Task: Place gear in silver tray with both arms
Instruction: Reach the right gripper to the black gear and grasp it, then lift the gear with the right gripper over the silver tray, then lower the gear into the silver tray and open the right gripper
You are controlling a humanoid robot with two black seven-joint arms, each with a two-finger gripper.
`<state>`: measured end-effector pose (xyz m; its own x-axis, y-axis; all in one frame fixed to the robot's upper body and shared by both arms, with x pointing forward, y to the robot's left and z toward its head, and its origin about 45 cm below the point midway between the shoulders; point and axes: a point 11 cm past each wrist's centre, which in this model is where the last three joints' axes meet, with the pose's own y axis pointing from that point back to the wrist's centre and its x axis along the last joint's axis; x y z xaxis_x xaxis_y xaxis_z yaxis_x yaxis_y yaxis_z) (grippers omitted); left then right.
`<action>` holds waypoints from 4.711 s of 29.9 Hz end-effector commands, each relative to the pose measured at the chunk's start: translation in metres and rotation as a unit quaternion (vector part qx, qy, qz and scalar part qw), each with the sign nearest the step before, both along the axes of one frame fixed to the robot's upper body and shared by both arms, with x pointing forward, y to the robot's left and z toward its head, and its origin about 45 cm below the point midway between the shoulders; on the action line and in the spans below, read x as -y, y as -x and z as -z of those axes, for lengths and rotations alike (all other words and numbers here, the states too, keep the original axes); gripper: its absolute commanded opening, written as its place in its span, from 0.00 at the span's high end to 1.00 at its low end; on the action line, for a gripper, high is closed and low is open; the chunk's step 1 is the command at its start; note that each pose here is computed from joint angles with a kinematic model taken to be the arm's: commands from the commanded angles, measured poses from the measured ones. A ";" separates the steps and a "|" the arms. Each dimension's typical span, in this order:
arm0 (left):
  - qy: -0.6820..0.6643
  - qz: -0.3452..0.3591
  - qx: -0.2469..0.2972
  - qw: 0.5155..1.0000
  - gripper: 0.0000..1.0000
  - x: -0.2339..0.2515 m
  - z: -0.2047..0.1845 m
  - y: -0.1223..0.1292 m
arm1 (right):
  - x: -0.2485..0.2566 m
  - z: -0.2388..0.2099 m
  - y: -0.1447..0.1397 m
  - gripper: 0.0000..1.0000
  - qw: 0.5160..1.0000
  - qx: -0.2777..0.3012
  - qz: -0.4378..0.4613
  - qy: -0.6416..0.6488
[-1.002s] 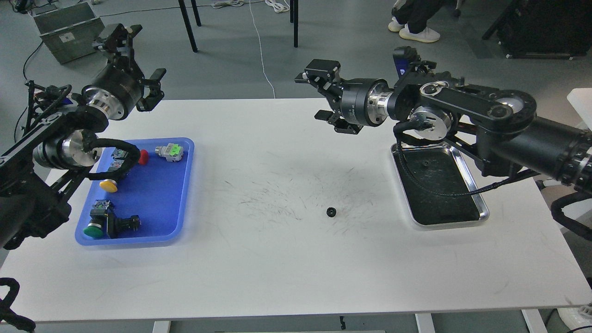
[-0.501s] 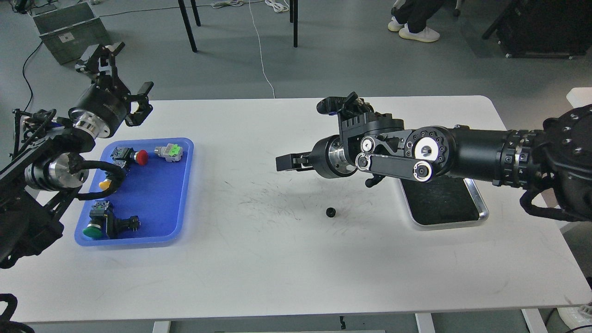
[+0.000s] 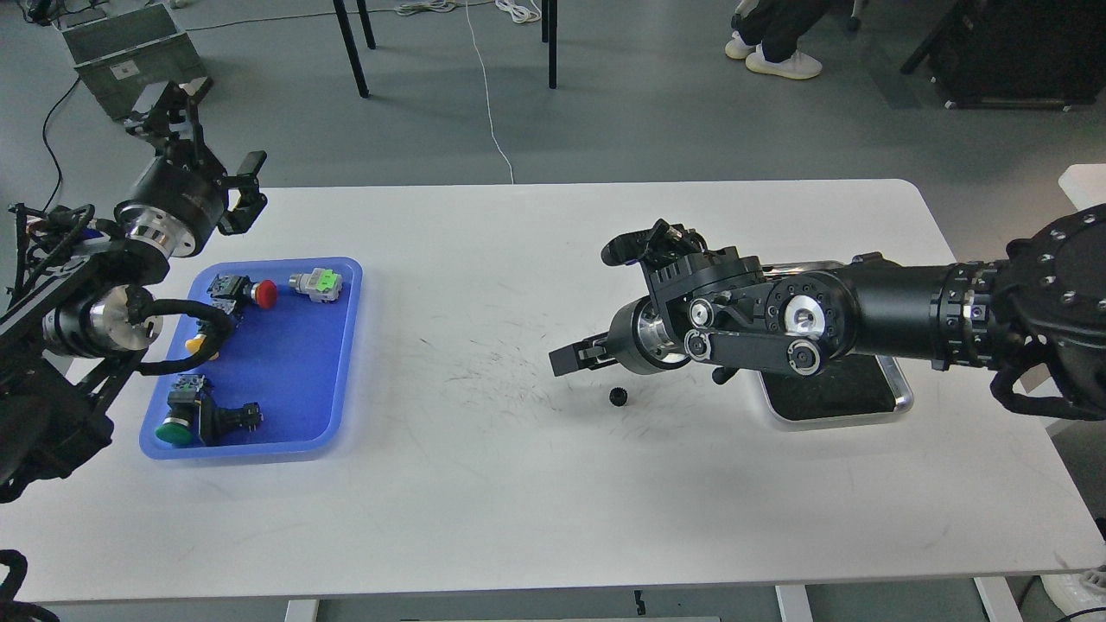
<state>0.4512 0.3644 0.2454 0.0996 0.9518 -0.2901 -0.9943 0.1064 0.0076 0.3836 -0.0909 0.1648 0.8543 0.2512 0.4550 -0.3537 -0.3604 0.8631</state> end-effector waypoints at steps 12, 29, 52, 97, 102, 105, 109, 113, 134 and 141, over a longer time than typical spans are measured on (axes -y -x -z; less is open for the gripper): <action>0.001 0.003 0.002 1.000 0.02 0.003 -0.001 0.000 | 0.015 0.016 0.013 0.03 0.998 -0.020 -0.031 0.046; 0.001 0.004 0.002 1.000 0.02 0.004 -0.002 -0.001 | 0.016 0.020 0.016 0.15 0.998 -0.023 -0.034 0.052; 0.000 0.003 0.002 1.000 0.02 0.003 -0.002 -0.001 | 0.018 0.022 0.016 0.48 0.997 -0.019 -0.046 0.066; -0.016 0.008 0.007 1.000 0.02 0.011 -0.006 -0.005 | 0.261 -0.077 -0.026 0.98 0.973 0.073 0.218 -0.004; -0.017 0.007 0.007 1.000 0.02 0.011 -0.006 -0.005 | 0.277 -0.035 -0.002 0.98 0.974 0.042 0.222 0.020; -0.017 0.007 0.007 1.000 0.02 0.011 -0.006 -0.005 | 0.280 -0.017 0.008 0.98 0.973 0.038 0.229 0.022; -0.017 0.007 0.008 1.000 0.02 0.011 -0.007 -0.005 | 0.280 -0.002 0.017 0.98 0.973 0.027 0.227 0.027; -0.017 0.007 0.008 1.000 0.02 0.012 -0.007 -0.005 | 0.280 0.007 0.020 0.96 0.974 0.033 0.224 0.033; -0.018 0.005 0.008 1.000 0.02 0.008 -0.007 -0.005 | 0.251 0.005 0.001 0.04 0.974 0.057 0.219 0.002; -0.019 0.004 0.010 1.000 0.02 0.008 -0.008 -0.005 | 0.241 -0.051 -0.038 0.04 0.954 0.121 0.260 -0.091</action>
